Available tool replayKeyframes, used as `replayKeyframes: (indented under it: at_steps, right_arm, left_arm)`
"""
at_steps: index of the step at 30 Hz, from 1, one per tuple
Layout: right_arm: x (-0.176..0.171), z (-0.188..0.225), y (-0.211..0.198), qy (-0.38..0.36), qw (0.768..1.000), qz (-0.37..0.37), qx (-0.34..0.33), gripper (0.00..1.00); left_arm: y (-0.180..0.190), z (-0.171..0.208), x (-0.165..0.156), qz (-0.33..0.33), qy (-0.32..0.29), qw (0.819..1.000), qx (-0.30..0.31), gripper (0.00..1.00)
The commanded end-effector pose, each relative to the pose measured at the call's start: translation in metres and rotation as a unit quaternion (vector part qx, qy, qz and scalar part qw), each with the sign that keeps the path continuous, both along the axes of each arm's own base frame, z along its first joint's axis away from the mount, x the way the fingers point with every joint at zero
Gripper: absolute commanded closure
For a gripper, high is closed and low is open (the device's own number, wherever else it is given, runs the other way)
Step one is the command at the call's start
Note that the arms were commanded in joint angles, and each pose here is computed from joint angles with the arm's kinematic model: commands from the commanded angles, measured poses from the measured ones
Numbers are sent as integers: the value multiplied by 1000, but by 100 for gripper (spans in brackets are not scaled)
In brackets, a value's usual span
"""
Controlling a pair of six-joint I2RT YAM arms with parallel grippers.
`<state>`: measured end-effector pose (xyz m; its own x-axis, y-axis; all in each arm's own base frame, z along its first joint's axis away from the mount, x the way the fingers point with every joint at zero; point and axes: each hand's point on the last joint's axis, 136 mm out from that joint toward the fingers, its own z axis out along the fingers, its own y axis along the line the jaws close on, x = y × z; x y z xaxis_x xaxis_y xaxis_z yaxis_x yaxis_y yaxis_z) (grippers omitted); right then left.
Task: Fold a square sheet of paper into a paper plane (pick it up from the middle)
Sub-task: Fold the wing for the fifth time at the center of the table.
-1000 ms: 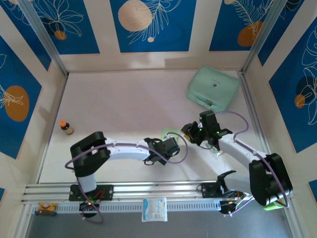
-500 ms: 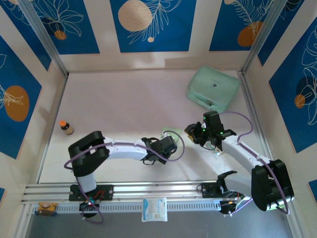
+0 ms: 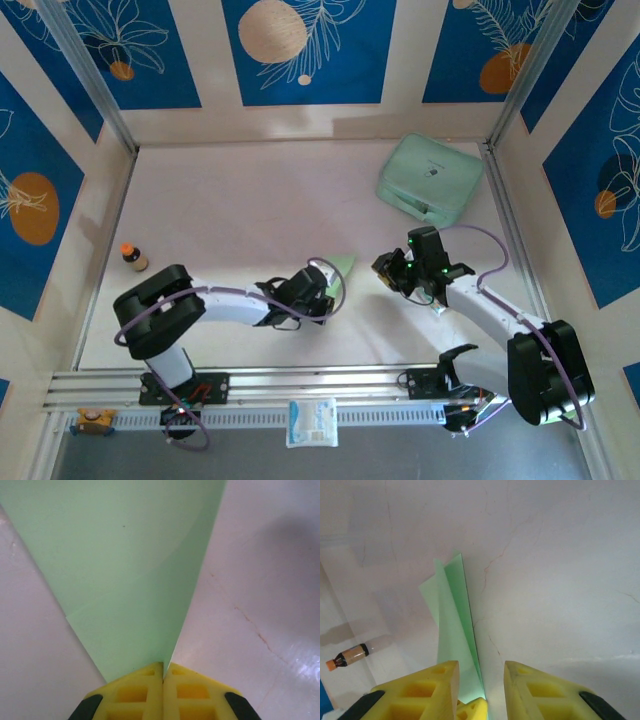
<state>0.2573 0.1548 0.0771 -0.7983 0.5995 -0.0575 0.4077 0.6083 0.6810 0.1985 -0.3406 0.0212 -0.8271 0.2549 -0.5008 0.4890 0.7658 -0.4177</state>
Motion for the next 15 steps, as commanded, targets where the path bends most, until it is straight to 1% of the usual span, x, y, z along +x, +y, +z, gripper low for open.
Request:
replayKeyframes:
  at_steps: [1,6,10,15]
  right_arm:
    - [1,-1,4,-31,999,23,-20,71]
    - [0,3,18,-64,996,63,-18,73]
    - [-4,10,36,-85,990,111,14,76]
    - [-12,8,59,-91,980,173,45,81]
  left_arm:
    - [-4,-10,-10,-15,54,998,-40,100]
    - [1,-19,-12,-6,98,993,-69,100]
    - [3,-23,-13,-1,128,987,-92,100]
    - [2,-29,-14,8,163,980,-117,100]
